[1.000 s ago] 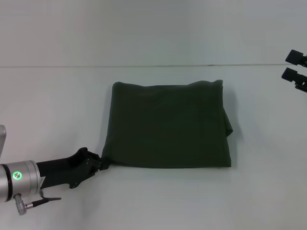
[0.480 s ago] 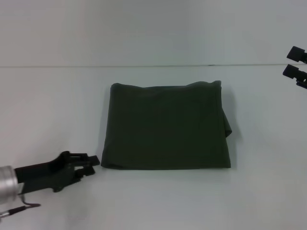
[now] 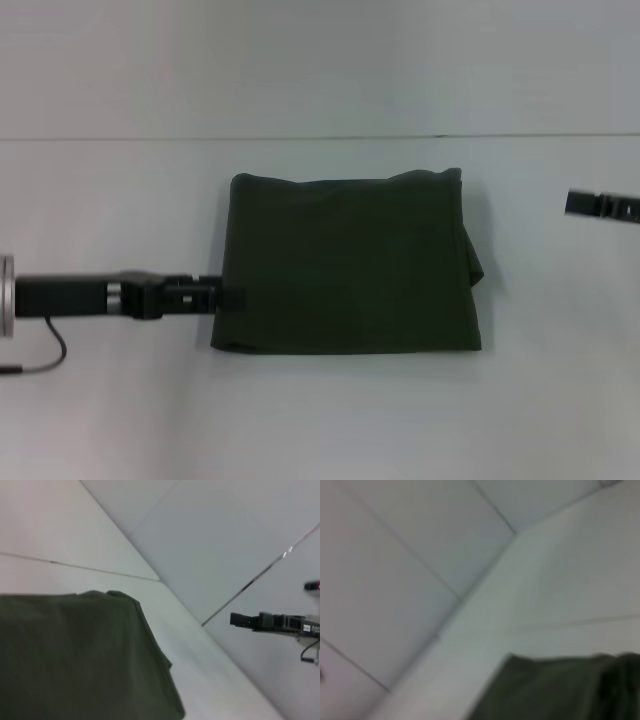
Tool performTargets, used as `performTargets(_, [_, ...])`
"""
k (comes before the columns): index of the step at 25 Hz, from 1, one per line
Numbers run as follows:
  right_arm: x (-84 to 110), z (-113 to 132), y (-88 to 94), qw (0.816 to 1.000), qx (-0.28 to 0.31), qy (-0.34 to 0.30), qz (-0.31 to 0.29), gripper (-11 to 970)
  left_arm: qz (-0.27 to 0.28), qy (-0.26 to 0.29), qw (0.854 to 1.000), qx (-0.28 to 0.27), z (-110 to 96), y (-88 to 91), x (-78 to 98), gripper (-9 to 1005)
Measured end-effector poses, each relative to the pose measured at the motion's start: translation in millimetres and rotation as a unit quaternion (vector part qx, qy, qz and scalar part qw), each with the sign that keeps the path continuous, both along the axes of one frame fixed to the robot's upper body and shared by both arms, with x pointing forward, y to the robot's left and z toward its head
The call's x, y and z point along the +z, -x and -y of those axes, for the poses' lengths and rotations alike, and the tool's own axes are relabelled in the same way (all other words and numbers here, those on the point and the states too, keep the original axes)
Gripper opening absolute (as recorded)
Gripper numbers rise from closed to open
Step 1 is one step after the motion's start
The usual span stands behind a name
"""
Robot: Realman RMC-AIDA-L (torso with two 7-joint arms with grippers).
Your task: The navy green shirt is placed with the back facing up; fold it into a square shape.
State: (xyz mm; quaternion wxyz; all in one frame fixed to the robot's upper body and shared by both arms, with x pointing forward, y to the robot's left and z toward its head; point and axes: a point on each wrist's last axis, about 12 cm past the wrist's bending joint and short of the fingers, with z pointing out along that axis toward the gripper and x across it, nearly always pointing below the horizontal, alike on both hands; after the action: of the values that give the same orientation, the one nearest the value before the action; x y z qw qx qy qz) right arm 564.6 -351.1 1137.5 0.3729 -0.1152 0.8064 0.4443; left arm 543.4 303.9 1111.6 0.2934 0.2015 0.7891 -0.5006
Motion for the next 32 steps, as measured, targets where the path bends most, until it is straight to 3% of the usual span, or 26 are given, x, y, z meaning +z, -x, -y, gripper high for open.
performTargets(5, [20.7,-3.1,-14.7,0.989,0.041,0.121,0.076,690,0.070,-0.049,0.996,-0.032,2.4,-23.5,22.7,827])
performTargets(10, [25.4,-32.0,-14.0,0.974,0.121,0.141,0.130,690,0.177,-0.095,0.977,-0.070,19.7,-39.1,36.0,925])
performTargets(13, [15.7,-53.5,-8.0,0.964,0.167,0.142,0.147,690,0.182,-0.111,0.971,-0.112,37.3,-39.7,34.2,952])
performTargets(18, [2.1,-69.0,-4.3,0.954,0.184,0.159,0.177,690,0.179,-0.140,0.960,-0.164,51.7,-40.9,34.9,950])
performTargets(26, [-6.0,-81.6,-14.6,0.944,0.172,0.191,0.205,690,0.158,-0.138,0.967,-0.144,62.1,-50.3,38.8,949])
performTargets(32, [-18.9,-91.9,-14.8,0.945,0.179,0.180,0.206,690,0.177,-0.119,0.972,-0.100,62.9,-50.4,35.0,949])
